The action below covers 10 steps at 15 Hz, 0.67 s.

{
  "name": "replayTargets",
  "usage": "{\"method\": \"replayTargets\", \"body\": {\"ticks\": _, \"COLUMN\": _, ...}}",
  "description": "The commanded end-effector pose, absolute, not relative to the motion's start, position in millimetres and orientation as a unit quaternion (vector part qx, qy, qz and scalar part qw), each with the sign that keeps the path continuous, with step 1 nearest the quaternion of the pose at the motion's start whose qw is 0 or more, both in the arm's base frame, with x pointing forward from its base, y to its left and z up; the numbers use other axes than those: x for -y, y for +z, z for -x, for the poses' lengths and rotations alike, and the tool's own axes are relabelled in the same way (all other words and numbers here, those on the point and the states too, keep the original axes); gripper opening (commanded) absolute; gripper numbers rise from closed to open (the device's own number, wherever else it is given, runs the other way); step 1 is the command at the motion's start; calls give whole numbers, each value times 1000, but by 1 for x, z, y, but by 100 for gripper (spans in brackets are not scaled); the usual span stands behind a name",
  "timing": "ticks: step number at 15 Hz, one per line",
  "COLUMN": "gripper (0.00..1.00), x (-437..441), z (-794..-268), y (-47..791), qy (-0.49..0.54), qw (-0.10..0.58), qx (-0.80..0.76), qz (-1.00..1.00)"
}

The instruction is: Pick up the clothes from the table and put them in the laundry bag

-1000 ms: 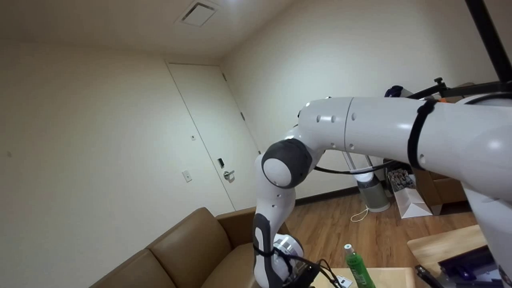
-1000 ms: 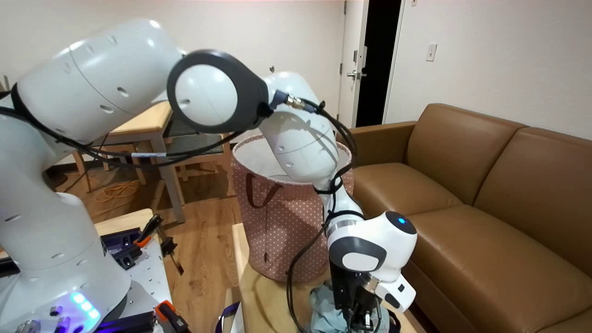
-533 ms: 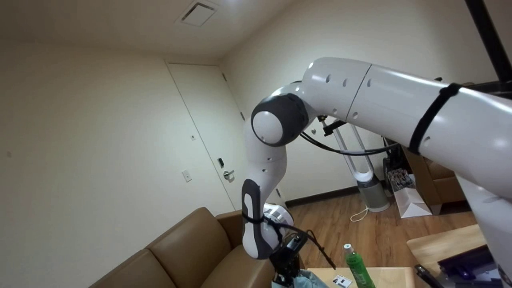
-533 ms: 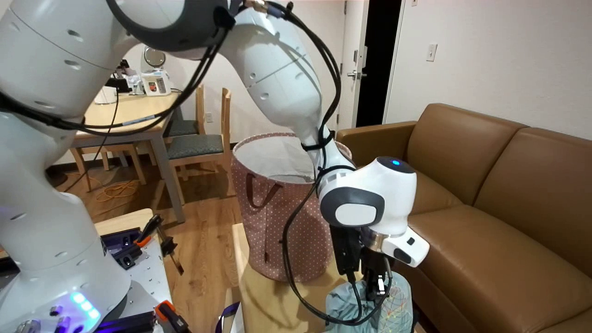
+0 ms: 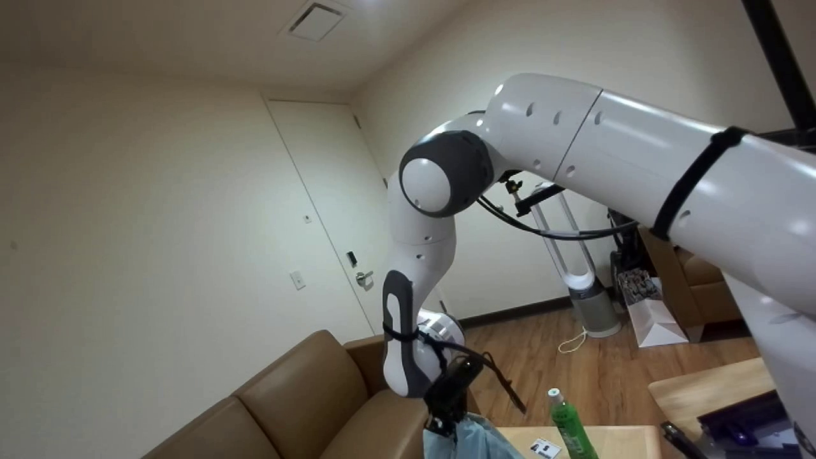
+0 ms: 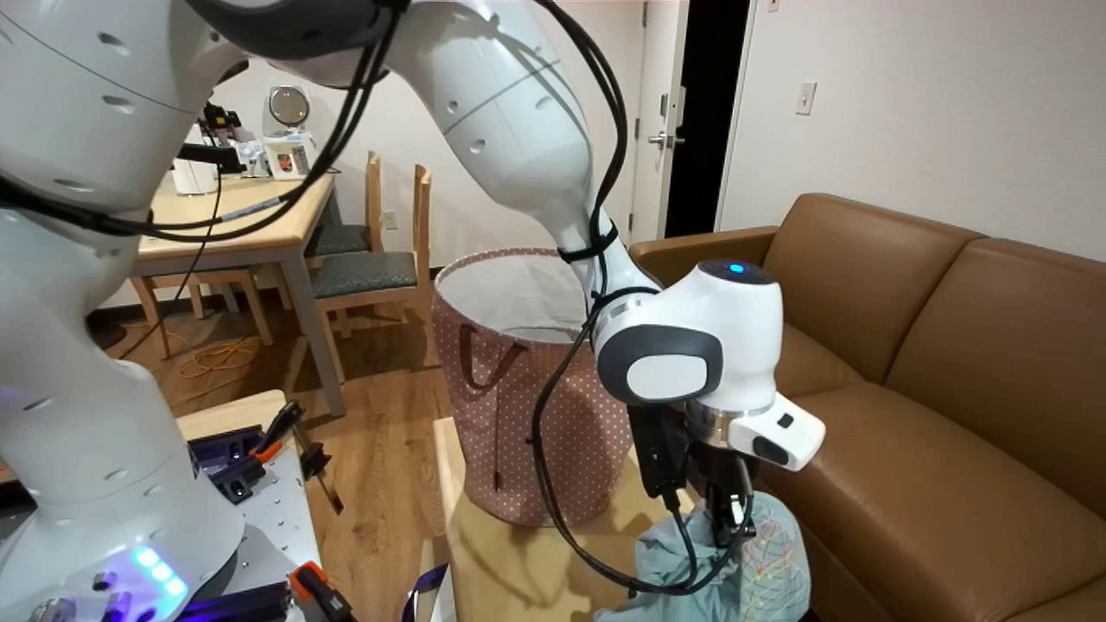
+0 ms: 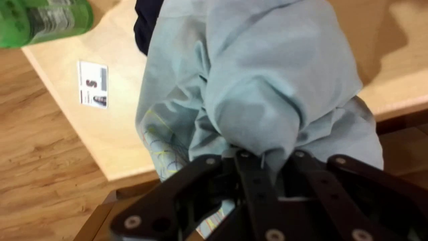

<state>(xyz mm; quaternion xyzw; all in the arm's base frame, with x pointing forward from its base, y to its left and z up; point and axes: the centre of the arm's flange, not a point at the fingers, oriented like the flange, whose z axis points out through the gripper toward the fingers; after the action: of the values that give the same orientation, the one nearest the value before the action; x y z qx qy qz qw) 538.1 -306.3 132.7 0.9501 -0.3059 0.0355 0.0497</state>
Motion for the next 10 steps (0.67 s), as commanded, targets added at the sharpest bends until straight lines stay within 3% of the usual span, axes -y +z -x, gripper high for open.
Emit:
{"method": "replayTargets", "body": {"ticks": 1, "gripper": 9, "x": 296, "z": -524, "y": 224, "qy": 101, "qw": 89, "qx": 294, "qz": -946}}
{"method": "replayTargets", "body": {"ticks": 6, "gripper": 8, "x": 268, "z": -509, "y": 322, "qy": 159, "qw": 133, "qx": 231, "qz": -951}}
{"method": "replayTargets", "body": {"ticks": 7, "gripper": 9, "x": 295, "z": -534, "y": 281, "qy": 137, "qw": 118, "qx": 238, "qz": -954}}
{"method": "replayTargets", "body": {"ticks": 8, "gripper": 17, "x": 291, "z": -531, "y": 293, "qy": 143, "qw": 117, "qx": 238, "qz": -953}}
{"method": "replayTargets", "body": {"ticks": 10, "gripper": 17, "x": 290, "z": -531, "y": 291, "qy": 140, "qw": 115, "qx": 238, "qz": -954}}
